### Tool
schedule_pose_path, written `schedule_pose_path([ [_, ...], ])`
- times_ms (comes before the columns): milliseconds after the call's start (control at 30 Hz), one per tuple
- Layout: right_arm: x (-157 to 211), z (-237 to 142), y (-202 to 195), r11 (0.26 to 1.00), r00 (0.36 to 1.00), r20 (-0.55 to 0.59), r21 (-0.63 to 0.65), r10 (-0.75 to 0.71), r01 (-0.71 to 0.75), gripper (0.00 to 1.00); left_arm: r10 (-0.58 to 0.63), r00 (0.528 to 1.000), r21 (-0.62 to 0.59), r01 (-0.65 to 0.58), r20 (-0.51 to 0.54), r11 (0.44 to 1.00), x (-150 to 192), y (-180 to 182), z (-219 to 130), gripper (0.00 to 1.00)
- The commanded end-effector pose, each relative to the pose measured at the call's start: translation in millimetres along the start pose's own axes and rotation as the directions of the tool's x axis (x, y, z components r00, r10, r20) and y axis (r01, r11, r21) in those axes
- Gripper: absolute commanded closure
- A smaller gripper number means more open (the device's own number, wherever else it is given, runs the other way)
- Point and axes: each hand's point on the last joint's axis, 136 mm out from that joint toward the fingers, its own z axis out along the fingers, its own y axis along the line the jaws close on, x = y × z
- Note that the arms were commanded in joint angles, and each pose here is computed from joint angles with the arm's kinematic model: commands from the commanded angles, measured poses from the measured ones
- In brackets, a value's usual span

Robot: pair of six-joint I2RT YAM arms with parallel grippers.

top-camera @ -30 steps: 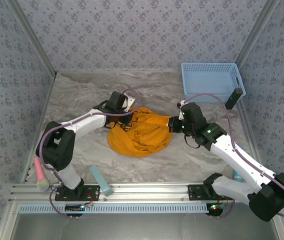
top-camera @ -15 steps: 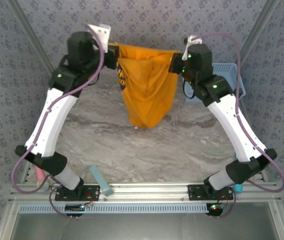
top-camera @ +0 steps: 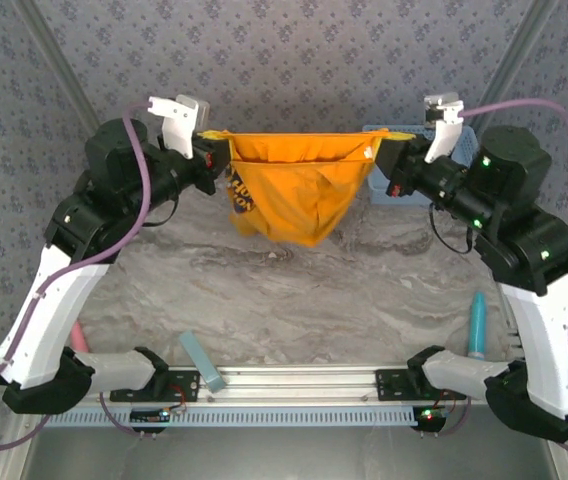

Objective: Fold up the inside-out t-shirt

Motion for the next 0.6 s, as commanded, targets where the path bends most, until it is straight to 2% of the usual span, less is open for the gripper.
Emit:
schedule_pose_path([
  [0, -15, -2, -7, 0.999, 0.999, 0.035, 0.045, -0.004, 0.003, 1.0, 0.037, 0.995, -0.025, -0.035, 0.091, 0.999, -35, 2, -14, 1.0],
  [33, -16, 6, -17, 0.996, 1.0, 0.027, 0.094, -0.007, 0.005, 1.0, 0.055, 0.993, -0.038, -0.052, 0.103, 0.998, -43, 3, -10, 1.0],
  [133, -15, 35, -57, 0.971, 1.0, -0.012, 0.239, -0.004, 0.007, 1.0, 0.105, 0.993, -0.12, -0.099, 0.046, 0.988, -38, 24, 23, 1.0],
  [267, -4, 95, -122, 0.941, 0.991, -0.075, 0.329, 0.112, -0.082, 1.0, 0.012, 1.0, -0.228, -0.012, -0.002, 0.974, -35, 87, 62, 1.0],
  [333, 4, 126, -151, 0.934, 0.979, -0.107, 0.333, 0.173, -0.128, 1.0, -0.062, 0.998, -0.258, 0.058, -0.006, 0.964, -36, 119, 79, 1.0],
  [400, 12, 161, -162, 0.958, 0.967, -0.172, 0.249, 0.188, -0.142, 1.0, -0.097, 0.995, -0.273, 0.089, -0.018, 0.958, -37, 141, 98, 1.0],
  [467, 11, 190, -173, 0.963, 0.958, -0.183, 0.198, 0.219, -0.183, 1.0, -0.032, 0.999, -0.317, 0.018, -0.038, 0.948, -40, 149, 113, 1.0],
  [567, -5, 207, -181, 0.967, 0.97, -0.111, 0.162, 0.216, -0.197, 1.0, 0.073, 0.996, -0.27, -0.084, -0.049, 0.959, -45, 139, 128, 1.0],
])
